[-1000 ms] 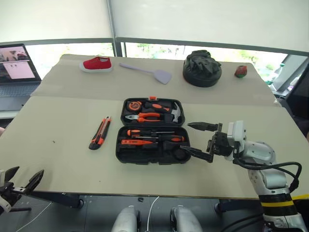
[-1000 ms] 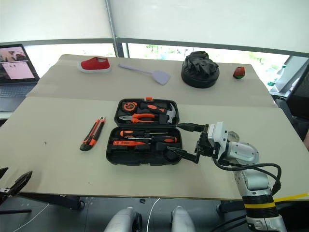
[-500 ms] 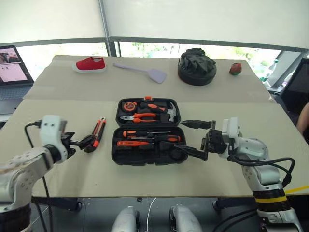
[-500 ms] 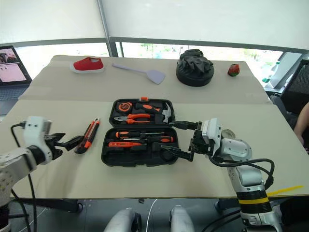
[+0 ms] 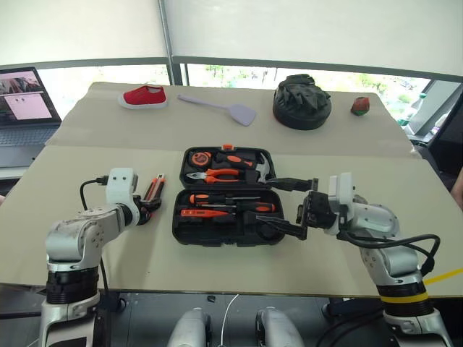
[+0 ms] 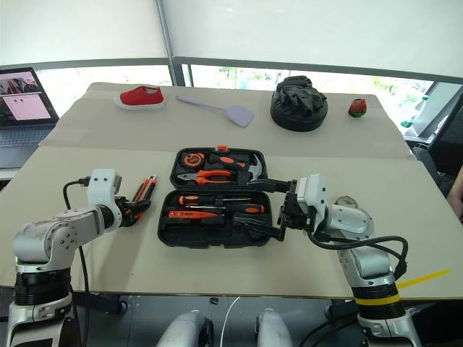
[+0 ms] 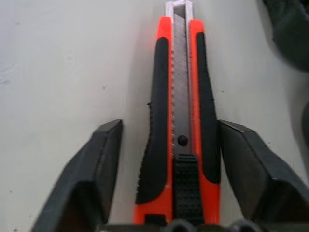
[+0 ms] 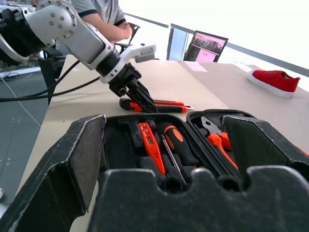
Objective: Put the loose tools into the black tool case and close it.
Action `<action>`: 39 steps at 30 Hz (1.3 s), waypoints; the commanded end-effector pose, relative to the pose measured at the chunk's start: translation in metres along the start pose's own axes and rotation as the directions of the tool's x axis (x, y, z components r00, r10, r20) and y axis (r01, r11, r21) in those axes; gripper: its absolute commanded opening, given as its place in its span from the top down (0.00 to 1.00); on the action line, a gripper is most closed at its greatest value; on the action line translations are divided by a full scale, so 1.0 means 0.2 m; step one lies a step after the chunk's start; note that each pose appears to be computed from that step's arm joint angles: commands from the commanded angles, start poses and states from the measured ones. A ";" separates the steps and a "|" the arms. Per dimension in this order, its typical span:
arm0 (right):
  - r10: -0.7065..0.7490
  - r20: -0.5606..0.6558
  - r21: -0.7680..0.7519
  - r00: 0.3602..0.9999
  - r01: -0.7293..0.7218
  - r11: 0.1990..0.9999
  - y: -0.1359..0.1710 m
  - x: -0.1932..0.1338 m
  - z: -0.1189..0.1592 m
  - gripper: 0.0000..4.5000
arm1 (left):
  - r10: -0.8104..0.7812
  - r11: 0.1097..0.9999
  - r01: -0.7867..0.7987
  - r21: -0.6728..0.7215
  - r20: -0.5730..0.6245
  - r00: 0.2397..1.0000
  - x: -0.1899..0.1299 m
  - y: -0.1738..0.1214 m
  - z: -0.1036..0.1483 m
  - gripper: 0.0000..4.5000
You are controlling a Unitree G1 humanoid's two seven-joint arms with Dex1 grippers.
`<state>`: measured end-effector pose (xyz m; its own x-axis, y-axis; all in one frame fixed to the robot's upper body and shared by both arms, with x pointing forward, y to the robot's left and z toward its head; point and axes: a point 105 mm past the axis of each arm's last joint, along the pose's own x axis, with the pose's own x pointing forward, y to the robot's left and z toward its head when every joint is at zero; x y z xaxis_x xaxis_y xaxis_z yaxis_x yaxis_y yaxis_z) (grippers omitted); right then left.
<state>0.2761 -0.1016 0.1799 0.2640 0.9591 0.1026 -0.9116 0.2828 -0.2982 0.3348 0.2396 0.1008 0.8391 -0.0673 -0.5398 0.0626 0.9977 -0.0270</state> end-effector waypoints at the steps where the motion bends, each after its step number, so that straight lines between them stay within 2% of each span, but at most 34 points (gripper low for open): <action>1: 0.000 0.040 -0.036 0.999 0.001 0.999 0.00 0.01 0.06 0.00 | -0.054 0.998 0.050 0.044 0.112 0.992 -0.01 0.00 0.04 0.60; 3: 0.000 0.041 -0.034 0.999 0.002 0.999 0.00 0.01 0.06 0.00 | -0.095 0.991 0.071 0.114 0.231 0.968 -0.04 0.00 0.14 0.62; 4: -0.001 0.041 -0.034 0.999 0.002 0.999 0.01 0.01 0.06 0.00 | -0.151 0.982 0.101 0.162 0.334 0.931 -0.09 -0.01 0.22 0.62; 5: -0.001 0.040 -0.034 0.999 0.003 0.999 0.01 0.01 0.07 0.00 | -0.221 0.964 0.136 0.229 0.406 0.887 -0.14 -0.03 0.29 0.62; 6: -0.002 0.038 -0.035 0.999 0.003 0.999 0.01 0.01 0.07 0.00 | -0.368 0.908 0.211 0.360 0.448 0.815 -0.22 -0.09 0.35 0.62; 7: -0.003 0.037 -0.036 0.999 0.004 0.999 0.01 0.01 0.07 0.00 | -0.469 0.852 0.254 0.459 0.451 0.759 -0.27 -0.13 0.37 0.62; 8: -0.005 0.029 -0.037 1.000 0.006 0.999 0.00 -0.01 0.07 0.00 | -0.578 0.736 0.271 0.620 0.367 0.729 -0.31 -0.19 0.35 0.62; 10: -0.008 0.018 -0.037 1.000 0.008 0.999 -0.01 -0.02 0.06 0.00 | -0.689 0.534 0.320 0.783 0.184 0.701 -0.33 -0.26 0.28 0.62; 11: -0.008 0.014 -0.036 1.000 0.009 0.999 -0.01 -0.03 0.06 0.00 | -0.719 0.459 0.349 0.817 0.111 0.686 -0.33 -0.28 0.24 0.62; 15: -0.008 -0.009 -0.040 1.000 0.007 0.999 -0.02 -0.05 0.06 0.00 | -0.860 0.080 0.560 0.825 -0.228 0.457 -0.41 -0.54 0.11 0.62; 16: -0.008 -0.020 -0.037 1.000 0.007 0.999 -0.01 -0.07 0.06 0.00 | -0.835 -0.006 0.577 0.817 -0.322 0.447 -0.39 -0.57 0.07 0.62; 17: -0.001 -0.035 -0.028 0.999 0.000 1.000 0.00 -0.08 0.06 0.00 | -0.807 -0.049 0.585 0.809 -0.377 0.454 -0.36 -0.58 0.04 0.62; 21: 0.041 -0.122 -0.012 0.992 -0.043 0.999 0.06 -0.15 0.03 0.00 | -0.759 -0.072 0.597 0.799 -0.432 0.487 -0.28 -0.64 0.02 0.62; 26: -0.003 -0.141 -0.006 0.990 0.002 1.000 0.07 -0.19 0.03 0.00 | -0.733 -0.080 0.580 0.811 -0.442 0.517 -0.23 -0.72 0.03 0.62; 28: -0.011 -0.137 -0.006 0.991 0.010 1.000 0.08 -0.18 0.03 0.00 | -0.717 -0.043 0.594 0.803 -0.439 0.542 -0.20 -0.72 0.02 0.62; 33: -0.020 -0.133 0.001 0.991 0.020 1.000 0.09 -0.18 0.04 0.00 | -0.661 -0.021 0.628 0.778 -0.482 0.576 -0.21 -0.67 -0.02 0.62; 39: -0.020 -0.146 0.009 0.989 0.021 1.000 0.09 -0.20 0.03 0.00 | -0.662 -0.018 0.643 0.766 -0.491 0.567 -0.24 -0.67 -0.04 0.62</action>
<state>0.2486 -0.1312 0.1641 0.3196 0.9463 -0.0488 -0.9214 0.2983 -0.2491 0.2858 0.1137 0.1211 0.1786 -0.6846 -0.7067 0.9551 -0.0521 0.2918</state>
